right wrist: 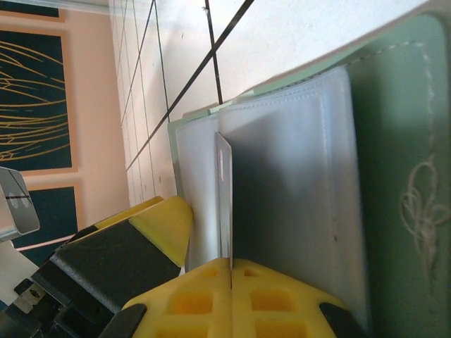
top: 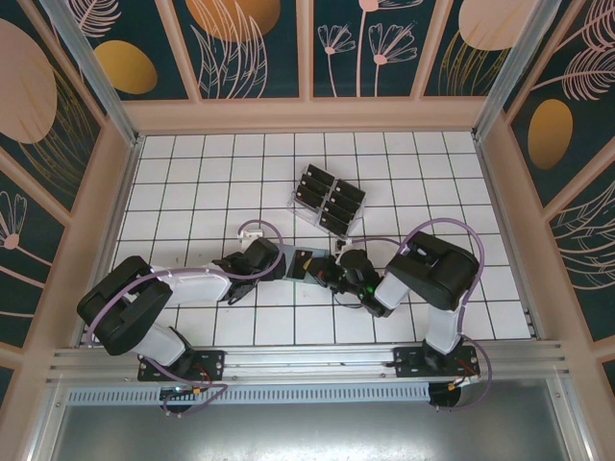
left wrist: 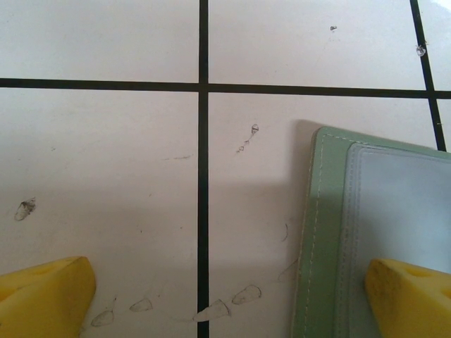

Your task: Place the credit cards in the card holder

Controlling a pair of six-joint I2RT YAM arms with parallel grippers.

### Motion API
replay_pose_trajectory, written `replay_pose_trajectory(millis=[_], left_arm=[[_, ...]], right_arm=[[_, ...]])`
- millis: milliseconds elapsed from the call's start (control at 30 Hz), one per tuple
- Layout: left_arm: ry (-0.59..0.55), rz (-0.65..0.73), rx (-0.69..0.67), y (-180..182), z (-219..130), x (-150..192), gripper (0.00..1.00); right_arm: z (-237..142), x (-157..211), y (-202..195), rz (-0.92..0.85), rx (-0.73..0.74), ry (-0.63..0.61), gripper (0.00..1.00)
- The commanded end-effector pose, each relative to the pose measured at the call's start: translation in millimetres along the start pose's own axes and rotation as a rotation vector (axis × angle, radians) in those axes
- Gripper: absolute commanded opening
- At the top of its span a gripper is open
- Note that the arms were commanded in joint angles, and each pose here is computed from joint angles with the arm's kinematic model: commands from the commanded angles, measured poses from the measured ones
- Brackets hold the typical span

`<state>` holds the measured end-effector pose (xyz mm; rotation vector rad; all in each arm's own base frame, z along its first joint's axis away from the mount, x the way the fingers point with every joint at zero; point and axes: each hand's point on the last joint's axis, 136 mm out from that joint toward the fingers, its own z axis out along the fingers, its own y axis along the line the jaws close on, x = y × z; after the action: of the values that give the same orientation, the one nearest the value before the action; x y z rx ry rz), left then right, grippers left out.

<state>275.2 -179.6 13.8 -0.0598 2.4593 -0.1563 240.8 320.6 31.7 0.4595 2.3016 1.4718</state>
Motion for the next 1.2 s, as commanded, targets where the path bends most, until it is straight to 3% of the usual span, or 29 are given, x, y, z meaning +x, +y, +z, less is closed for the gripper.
replay_pose_trajectory(millis=[0,533,767,900,1167], left_arm=[[0.135,0.032,-0.068,25.0,6.2,42.9,0.99],[0.138,0.029,-0.054,21.9,6.1,42.7,0.98],[0.107,0.031,-0.034,15.4,-2.7,28.1,0.99],[0.083,0.027,-0.025,11.6,-9.1,17.1,0.99],[0.066,0.022,-0.005,6.7,-16.1,8.2,0.99]], right_arm=[[5.6,5.9,-11.1,0.010,0.039,0.031,0.00],[15.6,6.8,-9.2,-0.003,0.059,0.063,0.00],[8.8,5.5,-8.9,-0.037,0.085,0.058,0.44],[4.1,3.6,-13.7,-0.037,0.102,0.053,0.51],[-8.5,-3.4,-29.4,-0.047,0.173,0.052,0.52]])
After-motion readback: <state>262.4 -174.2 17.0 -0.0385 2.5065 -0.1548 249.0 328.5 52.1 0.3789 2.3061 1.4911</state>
